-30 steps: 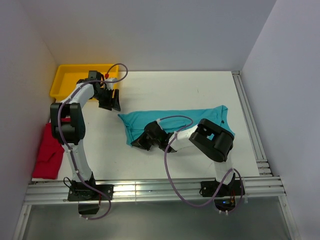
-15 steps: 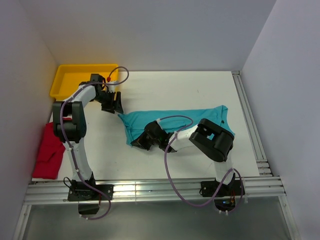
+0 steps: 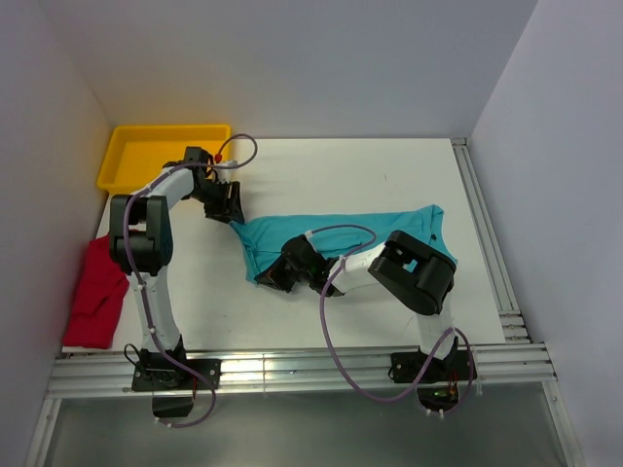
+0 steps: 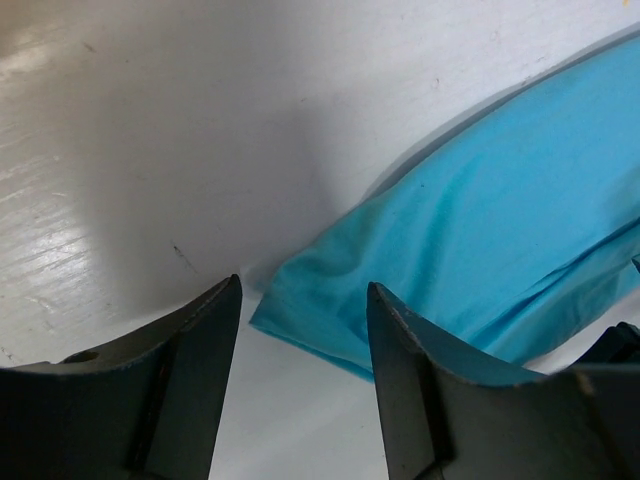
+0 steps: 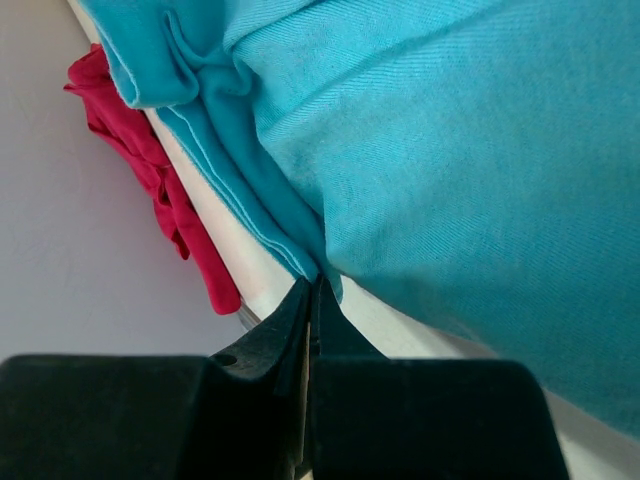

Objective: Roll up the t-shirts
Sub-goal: Roll the tshirt

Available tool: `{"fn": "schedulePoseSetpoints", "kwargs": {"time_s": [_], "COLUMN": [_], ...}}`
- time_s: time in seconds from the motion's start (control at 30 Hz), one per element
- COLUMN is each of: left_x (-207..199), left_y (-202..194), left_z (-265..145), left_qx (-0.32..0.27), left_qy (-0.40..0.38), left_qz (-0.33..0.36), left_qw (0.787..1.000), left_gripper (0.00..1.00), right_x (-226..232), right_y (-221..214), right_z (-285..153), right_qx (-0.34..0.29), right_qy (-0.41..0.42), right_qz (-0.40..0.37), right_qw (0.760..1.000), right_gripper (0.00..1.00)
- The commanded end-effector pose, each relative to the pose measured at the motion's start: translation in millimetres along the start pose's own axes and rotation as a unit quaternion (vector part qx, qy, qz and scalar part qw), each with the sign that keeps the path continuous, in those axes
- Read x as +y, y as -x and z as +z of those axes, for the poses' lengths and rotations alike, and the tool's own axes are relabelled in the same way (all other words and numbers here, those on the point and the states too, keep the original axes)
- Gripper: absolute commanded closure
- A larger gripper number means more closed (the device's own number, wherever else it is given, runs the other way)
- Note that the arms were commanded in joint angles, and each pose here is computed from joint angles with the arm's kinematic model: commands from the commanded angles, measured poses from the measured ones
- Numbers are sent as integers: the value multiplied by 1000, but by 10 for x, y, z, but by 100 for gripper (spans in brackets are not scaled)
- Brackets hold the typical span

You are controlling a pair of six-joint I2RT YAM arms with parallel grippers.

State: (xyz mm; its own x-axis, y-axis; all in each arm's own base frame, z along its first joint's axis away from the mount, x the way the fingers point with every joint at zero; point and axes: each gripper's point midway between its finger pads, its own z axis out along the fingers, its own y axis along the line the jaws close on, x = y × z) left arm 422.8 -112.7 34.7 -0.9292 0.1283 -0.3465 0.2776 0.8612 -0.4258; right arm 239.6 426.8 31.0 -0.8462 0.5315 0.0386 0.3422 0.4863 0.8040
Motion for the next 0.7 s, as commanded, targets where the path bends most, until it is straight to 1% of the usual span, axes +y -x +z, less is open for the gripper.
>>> {"fn": "schedulePoseSetpoints", "kwargs": {"time_s": [0.0, 0.07, 0.1, 0.17, 0.2, 0.27, 0.3, 0.47, 0.67], "left_x": [-16, -26, -41, -44, -67, -87, -117, -188, -224], "left_y": [51, 58, 70, 84, 115, 134, 182, 273, 390], "left_z": [31, 26, 24, 6, -9, -35, -51, -65, -62], "left_qx": [-8, -8, -8, -9, -11, -10, -14, -11, -3], "left_qy": [0, 0, 0, 3, 4, 7, 9, 24, 54], "left_qz": [2, 3, 5, 7, 12, 15, 21, 36, 47], "left_qw": [1000, 1000, 1000, 1000, 1000, 1000, 1000, 999, 997], "left_gripper": [42, 46, 51, 58, 66, 71, 77, 85, 88], "right_x": [91, 91, 97, 104, 104, 111, 110, 136, 157], "right_y": [70, 75, 82, 85, 78, 91, 91, 101, 101], "right_z": [-40, -40, -43, -41, -41, -44, -43, -50, -61], "right_qx": [-10, -10, -11, -11, -11, -13, -13, -16, -18], "right_qy": [13, 13, 13, 13, 13, 14, 13, 16, 21], "right_qz": [4, 4, 4, 3, 3, 3, 3, 1, -1], "right_qw": [1000, 1000, 1000, 1000, 1000, 1000, 1000, 1000, 1000], "right_gripper": [100, 100, 100, 100, 100, 100, 100, 100, 100]}}
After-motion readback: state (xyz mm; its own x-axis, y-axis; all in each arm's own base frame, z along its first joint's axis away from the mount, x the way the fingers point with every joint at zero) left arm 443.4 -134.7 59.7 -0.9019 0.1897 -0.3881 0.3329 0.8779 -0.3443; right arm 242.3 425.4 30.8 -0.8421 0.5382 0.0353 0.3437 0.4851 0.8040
